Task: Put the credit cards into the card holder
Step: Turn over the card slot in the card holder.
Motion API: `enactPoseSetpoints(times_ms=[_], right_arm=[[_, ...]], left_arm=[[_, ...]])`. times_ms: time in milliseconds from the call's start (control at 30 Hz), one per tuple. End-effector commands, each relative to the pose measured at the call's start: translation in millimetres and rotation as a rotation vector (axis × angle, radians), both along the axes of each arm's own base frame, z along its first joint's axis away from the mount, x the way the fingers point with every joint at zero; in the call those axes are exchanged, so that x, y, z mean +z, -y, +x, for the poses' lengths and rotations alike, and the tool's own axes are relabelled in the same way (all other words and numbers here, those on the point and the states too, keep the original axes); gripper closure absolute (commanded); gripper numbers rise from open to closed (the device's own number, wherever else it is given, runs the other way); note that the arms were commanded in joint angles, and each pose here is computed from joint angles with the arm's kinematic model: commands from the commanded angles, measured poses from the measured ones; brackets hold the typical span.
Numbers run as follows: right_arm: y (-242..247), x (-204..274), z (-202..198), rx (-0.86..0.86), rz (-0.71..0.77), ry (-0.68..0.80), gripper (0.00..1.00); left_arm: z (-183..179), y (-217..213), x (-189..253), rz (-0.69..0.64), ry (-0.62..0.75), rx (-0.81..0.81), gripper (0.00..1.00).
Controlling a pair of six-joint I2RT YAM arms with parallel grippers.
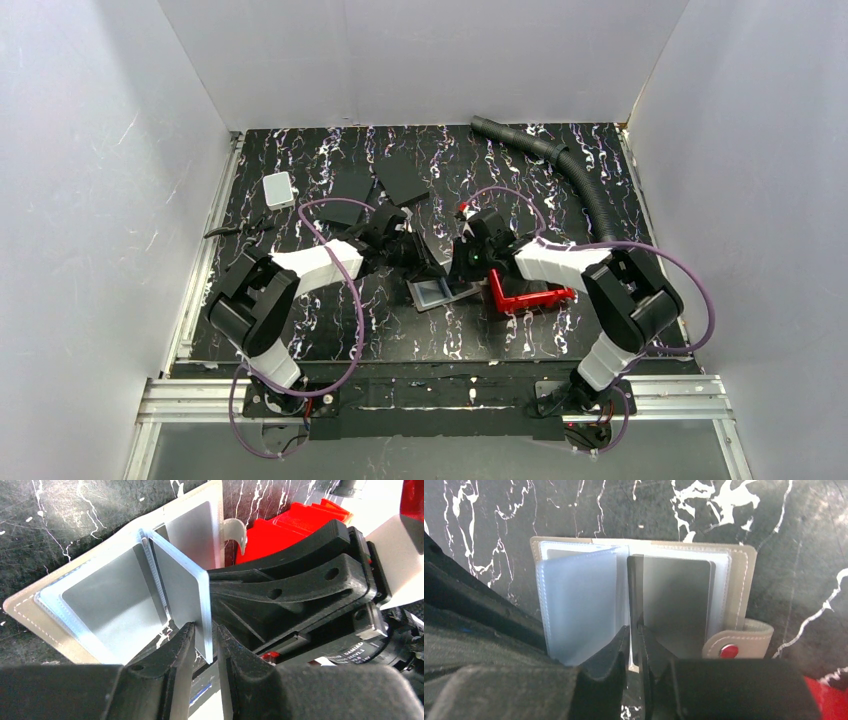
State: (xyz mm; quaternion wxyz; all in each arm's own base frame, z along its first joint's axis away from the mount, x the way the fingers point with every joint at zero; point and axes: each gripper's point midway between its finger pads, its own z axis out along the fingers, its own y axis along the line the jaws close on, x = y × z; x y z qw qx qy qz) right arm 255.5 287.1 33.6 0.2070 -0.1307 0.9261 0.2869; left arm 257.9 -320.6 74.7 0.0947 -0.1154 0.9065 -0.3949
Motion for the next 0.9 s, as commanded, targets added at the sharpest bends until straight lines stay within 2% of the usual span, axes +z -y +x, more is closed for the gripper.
enactPoseSetpoints(times_ms=[0, 300, 367, 533, 633, 867], right_arm=[[12, 21, 0, -0.014, -0.024, 0.026, 0.79], [11, 45, -2, 0.018, -0.010, 0.045, 0.72], [10, 50, -6, 0.038, 0.001, 0.042, 0.70], [-4, 67, -23, 0.119, 0.124, 0.035, 0.55], [-4, 69, -28, 0.111, 0.165, 0.055, 0.48], [-16, 68, -32, 0.133, 0.209, 0.056, 0.44]], left_arm=[[-3, 1, 4, 0.006, 0.013, -0.023, 0.77], [-8, -8, -3, 0.042, 0.021, -0.020, 0.68], [-7, -8, -1, 0.041, 0.030, -0.020, 0.68], [-4, -7, 4, 0.037, 0.042, -0.020, 0.67], [-4, -8, 4, 0.039, 0.044, -0.014, 0.69], [-5, -7, 5, 0.034, 0.042, -0.013, 0.70]])
